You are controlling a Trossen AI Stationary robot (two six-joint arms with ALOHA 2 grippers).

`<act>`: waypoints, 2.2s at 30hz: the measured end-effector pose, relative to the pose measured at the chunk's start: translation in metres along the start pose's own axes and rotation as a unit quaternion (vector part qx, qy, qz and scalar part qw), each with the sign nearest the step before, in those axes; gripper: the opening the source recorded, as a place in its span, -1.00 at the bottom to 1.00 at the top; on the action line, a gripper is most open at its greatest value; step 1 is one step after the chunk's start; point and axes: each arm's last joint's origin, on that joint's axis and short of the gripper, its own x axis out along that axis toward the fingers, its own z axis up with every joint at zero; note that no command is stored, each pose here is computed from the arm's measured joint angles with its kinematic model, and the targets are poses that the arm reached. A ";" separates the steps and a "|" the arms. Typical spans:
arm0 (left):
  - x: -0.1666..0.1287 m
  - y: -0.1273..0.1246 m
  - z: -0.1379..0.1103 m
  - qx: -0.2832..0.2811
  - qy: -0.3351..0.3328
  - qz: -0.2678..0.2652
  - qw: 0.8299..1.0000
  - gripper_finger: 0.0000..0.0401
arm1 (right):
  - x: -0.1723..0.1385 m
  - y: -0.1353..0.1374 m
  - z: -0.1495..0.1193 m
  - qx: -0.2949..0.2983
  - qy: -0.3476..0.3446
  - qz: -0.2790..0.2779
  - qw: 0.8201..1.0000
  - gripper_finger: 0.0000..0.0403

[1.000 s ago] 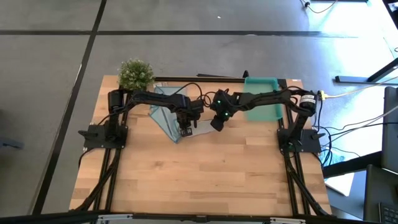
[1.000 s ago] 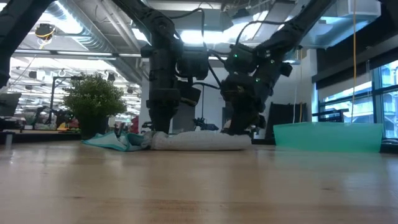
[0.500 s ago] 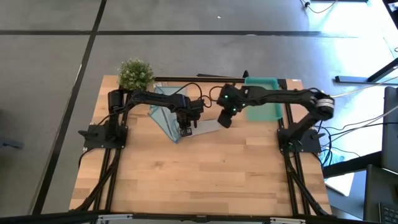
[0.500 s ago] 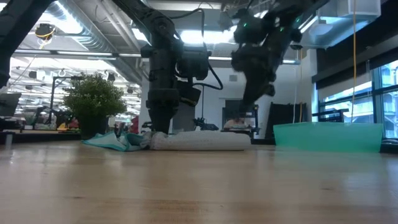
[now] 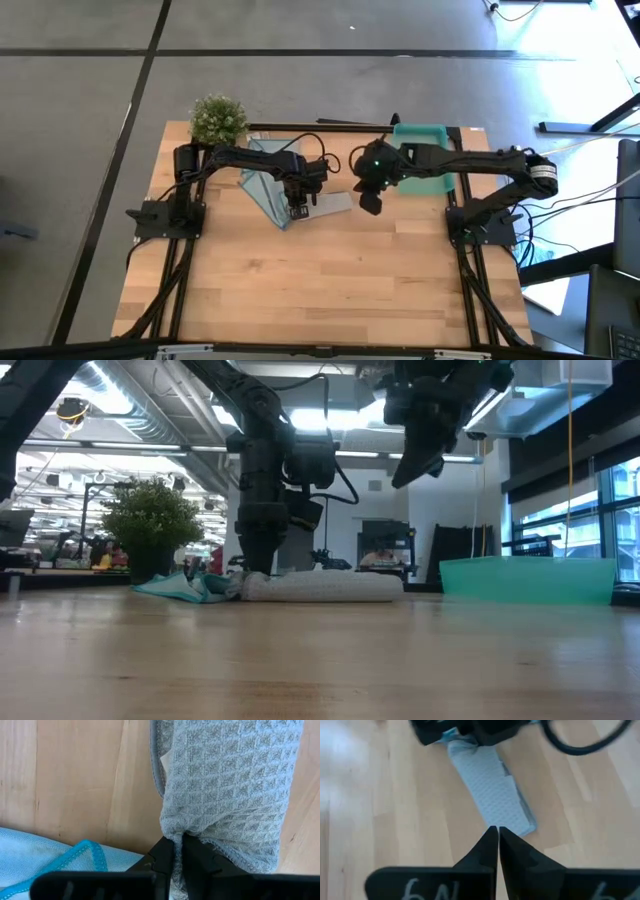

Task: Roll microfiber towels into tight, uniform cylinder then place into a basket
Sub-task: Put the gray towel into the green bin

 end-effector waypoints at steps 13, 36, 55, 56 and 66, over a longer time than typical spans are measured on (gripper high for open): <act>0.000 0.000 0.001 0.000 -0.007 0.000 1.000 -0.83 | 0.001 0.011 -0.001 -0.023 0.003 0.015 1.000 -0.91; 0.000 0.000 0.003 0.000 -0.013 -0.001 1.000 -0.80 | 0.018 0.010 0.005 -0.115 -0.017 0.015 0.993 -0.08; 0.000 0.000 0.004 0.000 -0.018 -0.001 1.000 -0.83 | 0.101 0.008 -0.001 -0.187 0.018 0.030 0.982 0.94; 0.000 0.000 0.004 0.001 -0.019 -0.001 1.000 -0.83 | 0.104 0.008 -0.002 -0.188 0.021 0.030 0.981 0.96; 0.000 0.000 0.006 0.001 -0.028 0.001 1.000 -0.83 | 0.133 -0.005 -0.007 -0.210 0.026 0.033 0.977 0.99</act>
